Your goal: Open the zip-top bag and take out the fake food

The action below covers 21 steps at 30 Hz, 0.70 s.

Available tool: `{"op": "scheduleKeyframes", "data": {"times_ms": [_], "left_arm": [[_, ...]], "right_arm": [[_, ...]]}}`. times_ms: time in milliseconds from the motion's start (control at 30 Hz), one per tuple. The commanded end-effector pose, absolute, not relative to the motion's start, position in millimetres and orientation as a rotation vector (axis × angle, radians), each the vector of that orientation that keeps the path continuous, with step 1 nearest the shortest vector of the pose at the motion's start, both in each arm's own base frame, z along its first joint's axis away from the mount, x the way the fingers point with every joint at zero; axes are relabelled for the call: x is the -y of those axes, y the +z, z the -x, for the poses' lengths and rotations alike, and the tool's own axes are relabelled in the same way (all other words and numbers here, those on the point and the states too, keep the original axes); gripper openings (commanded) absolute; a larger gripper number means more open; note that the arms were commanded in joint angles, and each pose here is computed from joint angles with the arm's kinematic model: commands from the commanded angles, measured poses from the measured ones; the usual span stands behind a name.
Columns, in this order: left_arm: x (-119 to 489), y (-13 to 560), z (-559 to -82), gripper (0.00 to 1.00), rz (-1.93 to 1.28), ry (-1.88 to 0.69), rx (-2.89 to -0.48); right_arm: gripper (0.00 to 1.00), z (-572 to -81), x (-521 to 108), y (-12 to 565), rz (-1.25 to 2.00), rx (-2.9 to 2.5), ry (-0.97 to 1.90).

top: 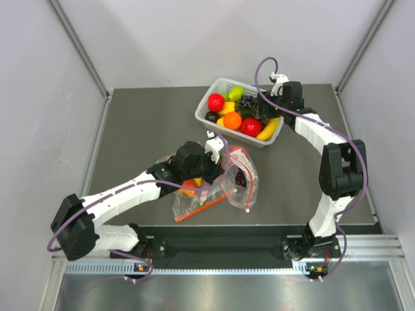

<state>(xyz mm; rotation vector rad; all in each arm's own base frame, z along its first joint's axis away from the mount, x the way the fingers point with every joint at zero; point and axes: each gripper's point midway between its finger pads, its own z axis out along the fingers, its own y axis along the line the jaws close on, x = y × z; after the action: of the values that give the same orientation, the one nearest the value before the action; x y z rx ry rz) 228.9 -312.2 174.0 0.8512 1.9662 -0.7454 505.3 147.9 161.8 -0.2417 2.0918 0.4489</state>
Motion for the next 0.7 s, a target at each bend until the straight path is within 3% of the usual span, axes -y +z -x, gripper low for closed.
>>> {"op": "scheduleKeyframes", "data": {"times_ms": [0, 233, 267, 333, 567, 667], "left_arm": [[320.6, 192.0, -230.8, 0.00, -0.847, -0.785, -1.914], [320.1, 195.4, -229.1, 0.00, -0.845, -0.793, -1.908], [319.3, 196.1, -228.9, 0.00, -0.845, -0.792, -1.906], [318.3, 196.7, -229.0, 0.00, -0.842, -0.788, -1.905], [312.7, 203.4, -226.1, 0.00, -0.826, -0.786, -1.893], [310.1, 206.7, -224.3, 0.00, -0.818, -0.789, -1.885]], "right_arm": [[0.83, -509.2, -146.3, 187.9, 0.255, -2.019, 0.452], [0.91, -494.2, -130.5, 233.5, 0.232, -1.931, 0.368], [0.97, -489.9, -126.5, 244.4, 0.222, -1.910, 0.354], [1.00, -485.6, -123.8, 253.3, 0.228, -1.891, 0.338], [1.00, -464.8, -101.8, 276.2, 0.175, -1.847, 0.239], [1.00, -430.0, -100.9, 305.4, 0.184, -1.775, 0.268]]}}
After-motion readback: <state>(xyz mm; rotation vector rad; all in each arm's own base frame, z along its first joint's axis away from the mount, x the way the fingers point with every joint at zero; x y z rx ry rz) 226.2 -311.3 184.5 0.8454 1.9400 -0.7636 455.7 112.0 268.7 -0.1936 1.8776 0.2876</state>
